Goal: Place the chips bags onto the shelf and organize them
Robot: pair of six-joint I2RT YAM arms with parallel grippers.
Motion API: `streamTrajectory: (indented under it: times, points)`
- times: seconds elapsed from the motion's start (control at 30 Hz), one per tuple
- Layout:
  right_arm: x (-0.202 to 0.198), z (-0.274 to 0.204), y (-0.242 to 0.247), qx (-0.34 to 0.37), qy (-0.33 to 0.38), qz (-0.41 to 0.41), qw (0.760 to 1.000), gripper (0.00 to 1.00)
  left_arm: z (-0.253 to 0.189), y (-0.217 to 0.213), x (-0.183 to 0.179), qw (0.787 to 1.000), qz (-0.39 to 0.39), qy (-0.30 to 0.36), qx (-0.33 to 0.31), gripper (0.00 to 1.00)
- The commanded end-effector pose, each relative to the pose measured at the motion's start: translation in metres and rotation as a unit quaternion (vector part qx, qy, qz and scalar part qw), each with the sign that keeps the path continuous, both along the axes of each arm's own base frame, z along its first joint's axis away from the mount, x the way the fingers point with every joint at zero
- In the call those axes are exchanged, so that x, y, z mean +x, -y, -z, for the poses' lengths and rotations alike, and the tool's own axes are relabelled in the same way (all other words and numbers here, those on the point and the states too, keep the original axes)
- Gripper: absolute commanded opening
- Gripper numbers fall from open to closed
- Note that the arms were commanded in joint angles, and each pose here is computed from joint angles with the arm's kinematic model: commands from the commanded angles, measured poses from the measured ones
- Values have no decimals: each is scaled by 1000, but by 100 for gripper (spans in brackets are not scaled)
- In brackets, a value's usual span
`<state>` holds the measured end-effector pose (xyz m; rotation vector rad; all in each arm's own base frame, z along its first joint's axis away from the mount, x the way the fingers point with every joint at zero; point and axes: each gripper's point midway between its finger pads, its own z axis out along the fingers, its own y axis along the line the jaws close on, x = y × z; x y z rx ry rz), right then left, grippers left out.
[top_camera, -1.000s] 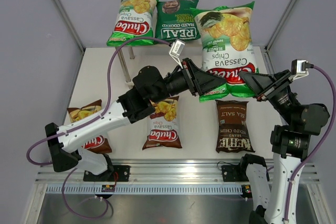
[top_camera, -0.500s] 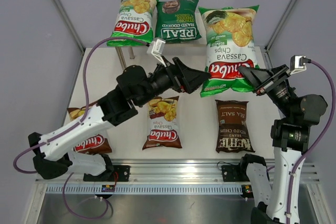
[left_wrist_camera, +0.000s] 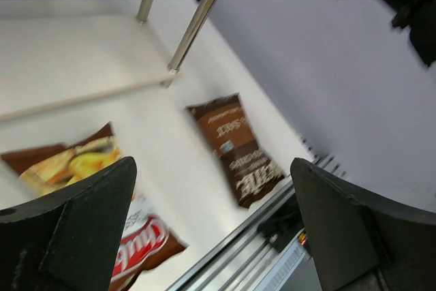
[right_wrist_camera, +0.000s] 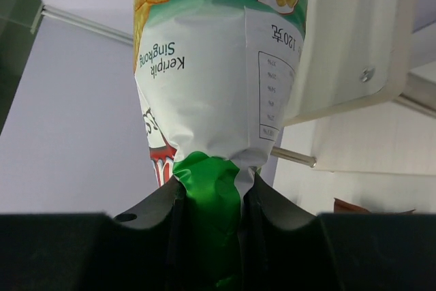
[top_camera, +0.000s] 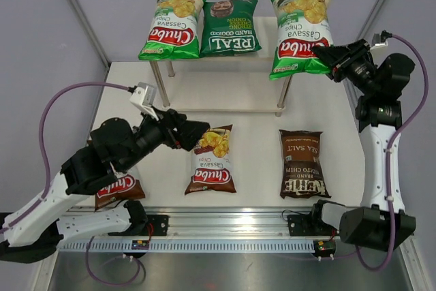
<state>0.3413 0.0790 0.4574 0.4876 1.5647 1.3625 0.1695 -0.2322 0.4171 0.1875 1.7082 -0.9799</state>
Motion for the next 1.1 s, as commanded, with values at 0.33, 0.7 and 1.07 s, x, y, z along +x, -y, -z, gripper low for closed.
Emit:
streamTrajectory:
  times: [0.33,0.7,1.07]
  points:
    - [90,0,11,-43,-29,7,999,19,102,-109,-35,979,-29,12,204,99]
    - [127,32,-21,-71,-81,-2,994,19,127,-99,-21,979,-44,50,195,99]
    - [132,41,-40,-76,-93,-7,993,19,133,-100,-22,979,-43,45,192,99]
